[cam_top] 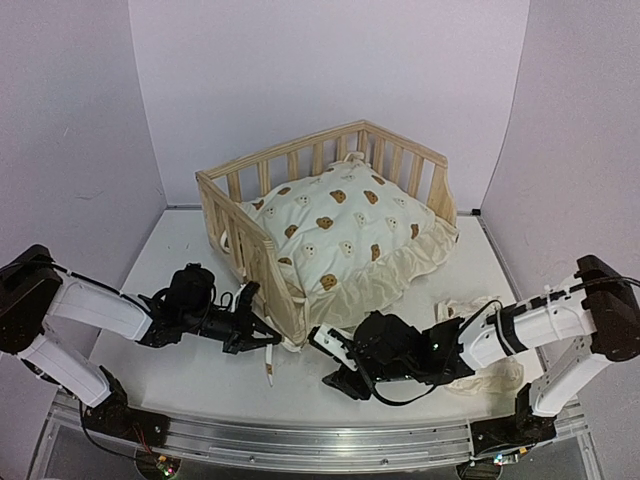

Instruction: Set up the pet bed

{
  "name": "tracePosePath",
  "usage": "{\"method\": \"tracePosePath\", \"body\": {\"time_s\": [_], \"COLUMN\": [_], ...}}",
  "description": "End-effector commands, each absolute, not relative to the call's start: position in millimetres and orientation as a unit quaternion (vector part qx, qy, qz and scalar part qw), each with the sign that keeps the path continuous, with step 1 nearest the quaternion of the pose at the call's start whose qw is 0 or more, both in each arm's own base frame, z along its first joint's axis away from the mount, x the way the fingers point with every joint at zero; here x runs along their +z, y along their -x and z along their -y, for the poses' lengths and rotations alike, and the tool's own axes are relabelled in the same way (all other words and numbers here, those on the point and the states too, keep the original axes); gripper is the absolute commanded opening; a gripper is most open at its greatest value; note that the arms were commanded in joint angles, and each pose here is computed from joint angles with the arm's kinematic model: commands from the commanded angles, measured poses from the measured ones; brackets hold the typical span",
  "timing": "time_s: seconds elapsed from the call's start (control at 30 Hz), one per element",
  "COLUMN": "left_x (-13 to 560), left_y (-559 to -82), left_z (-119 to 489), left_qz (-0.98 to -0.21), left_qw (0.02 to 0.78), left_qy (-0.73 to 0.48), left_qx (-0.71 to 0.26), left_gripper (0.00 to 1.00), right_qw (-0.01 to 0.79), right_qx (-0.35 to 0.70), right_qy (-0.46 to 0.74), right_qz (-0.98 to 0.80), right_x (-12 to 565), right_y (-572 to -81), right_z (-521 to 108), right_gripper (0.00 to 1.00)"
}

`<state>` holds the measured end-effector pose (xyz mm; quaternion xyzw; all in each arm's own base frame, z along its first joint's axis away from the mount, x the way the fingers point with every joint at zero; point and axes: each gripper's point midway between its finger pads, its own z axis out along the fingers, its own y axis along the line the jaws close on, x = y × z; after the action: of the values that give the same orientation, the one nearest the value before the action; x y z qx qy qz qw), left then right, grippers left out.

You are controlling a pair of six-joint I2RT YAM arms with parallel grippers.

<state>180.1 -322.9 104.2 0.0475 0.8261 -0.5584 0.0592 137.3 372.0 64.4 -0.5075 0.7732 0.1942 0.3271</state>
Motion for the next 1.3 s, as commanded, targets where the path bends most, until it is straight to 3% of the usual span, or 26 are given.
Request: {"method": "tracePosePath", "body": {"time_s": [0.0, 0.67, 0.93, 1.27], "left_x": [110, 114, 115, 116], "left_y": [-185, -175, -172, -172], "left_z": [329, 333, 333, 335], "left_qz": [-0.844, -0.846, -0.843, -0.841], "left_qw": [0.032, -0.002, -0.006, -0.005], "left_qy": [-0.052, -0.097, -0.105, -0.112], "left_qx": [-0.532, -0.524, -0.527, -0.529], "left_gripper": [0.00, 0.00, 0.00, 0.00], "right_qw": [0.492, 0.563, 0.584, 0.588], "right_qx": [0.251, 0.241, 0.259, 0.234], "right_qy": [0.520, 0.445, 0.417, 0.391], "right_qz": [-0.652, -0.654, -0.646, -0.668], "right_x": [125, 108, 119, 112], "right_y": [-158, -187, -182, -189], "right_z": [-430, -455, -462, -467], "right_gripper": [0.51, 0.51, 0.34, 0.27]}}
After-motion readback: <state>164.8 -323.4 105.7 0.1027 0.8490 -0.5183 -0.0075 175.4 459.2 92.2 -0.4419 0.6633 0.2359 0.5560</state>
